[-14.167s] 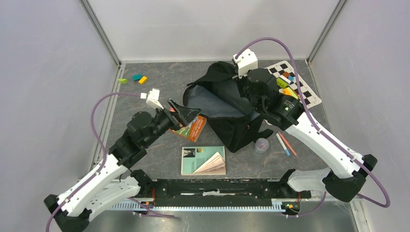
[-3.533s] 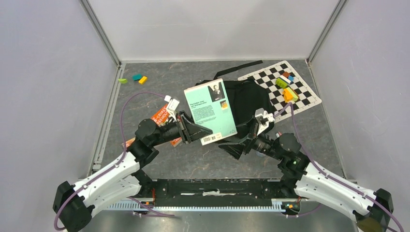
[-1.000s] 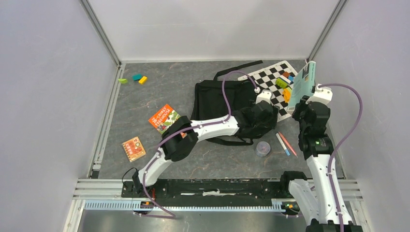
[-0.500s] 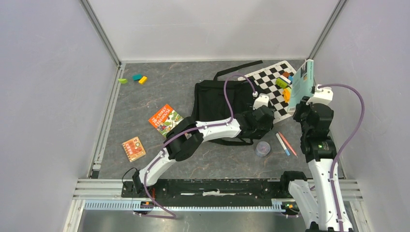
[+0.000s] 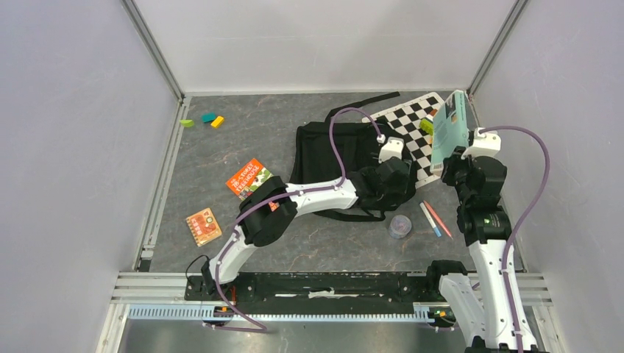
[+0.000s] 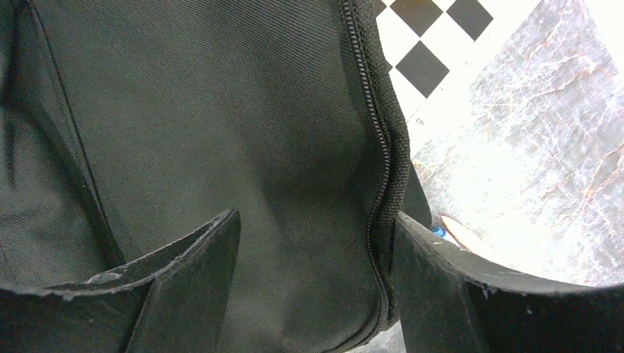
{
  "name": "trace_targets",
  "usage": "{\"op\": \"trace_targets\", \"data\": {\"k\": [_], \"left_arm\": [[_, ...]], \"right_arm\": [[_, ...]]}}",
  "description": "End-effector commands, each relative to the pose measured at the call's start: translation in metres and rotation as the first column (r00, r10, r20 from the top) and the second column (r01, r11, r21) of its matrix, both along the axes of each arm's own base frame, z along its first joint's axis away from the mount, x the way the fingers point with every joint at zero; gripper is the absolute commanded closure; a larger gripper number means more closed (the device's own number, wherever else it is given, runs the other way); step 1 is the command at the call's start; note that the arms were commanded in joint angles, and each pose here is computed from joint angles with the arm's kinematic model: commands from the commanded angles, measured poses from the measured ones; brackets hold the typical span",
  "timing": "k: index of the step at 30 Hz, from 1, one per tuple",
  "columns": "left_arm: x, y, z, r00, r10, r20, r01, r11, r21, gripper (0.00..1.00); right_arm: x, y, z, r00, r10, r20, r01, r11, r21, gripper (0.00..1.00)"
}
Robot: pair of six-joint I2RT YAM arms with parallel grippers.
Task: Pack the student bag
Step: Place the book in the student bag.
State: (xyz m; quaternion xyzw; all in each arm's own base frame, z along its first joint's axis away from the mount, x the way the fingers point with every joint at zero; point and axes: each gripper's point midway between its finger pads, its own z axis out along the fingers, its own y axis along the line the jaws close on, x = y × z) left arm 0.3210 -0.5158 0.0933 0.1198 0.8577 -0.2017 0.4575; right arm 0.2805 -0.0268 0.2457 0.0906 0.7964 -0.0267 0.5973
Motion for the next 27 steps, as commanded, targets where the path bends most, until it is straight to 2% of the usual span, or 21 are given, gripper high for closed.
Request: {"op": "trace_targets", "data": {"k": [1,4,7,11,12,15,16,18,21,27], "left_arm": [[0.015,-0.001,0.053,0.997,0.023,0.073,-0.014,0.993,-0.119,0.2],[0.014,-0.008,0.048,0.998,-0.006,0.061,0.014,0.993,-0.118,0.21],[0.013,-0.012,0.041,0.998,-0.037,0.047,0.041,0.994,-0.1,0.31],[0.013,-0.009,0.036,0.998,-0.047,0.035,0.049,0.996,-0.069,0.58],[0.013,-0.007,0.039,0.998,-0.048,0.034,0.051,0.996,-0.072,0.67],[0.016,0.01,0.068,0.997,-0.034,0.064,0.041,0.992,-0.117,0.93],[0.015,0.019,0.084,0.996,-0.03,0.087,0.041,0.99,-0.138,0.97],[0.015,0.032,0.119,0.988,-0.028,0.149,0.056,0.981,-0.184,0.98],[0.013,0.047,0.149,0.977,-0.096,0.189,0.13,0.976,-0.177,0.98],[0.004,0.072,0.164,0.959,-0.186,0.216,0.218,0.966,-0.138,0.98]], "right_arm": [[0.012,0.007,0.059,0.98,0.047,0.194,-0.045,0.999,-0.011,1.0],[0.013,0.009,0.059,0.979,0.059,0.194,-0.058,0.998,-0.008,1.0],[0.013,0.011,0.057,0.98,0.066,0.19,-0.066,0.998,-0.007,1.0],[0.013,0.015,0.057,0.979,0.091,0.181,-0.091,0.996,-0.006,1.0],[0.012,0.016,0.058,0.979,0.097,0.179,-0.097,0.995,-0.007,1.0],[0.009,0.017,0.063,0.981,0.114,0.157,-0.112,0.993,-0.026,1.0],[0.009,0.021,0.061,0.981,0.139,0.133,-0.136,0.99,-0.03,1.0],[0.006,0.028,0.057,0.979,0.18,0.094,-0.178,0.984,-0.025,1.0],[0.0,0.041,0.045,0.967,0.251,0.053,-0.251,0.968,0.0,1.0],[-0.019,0.079,0.011,0.898,0.439,-0.037,-0.432,0.893,0.127,1.0]]}}
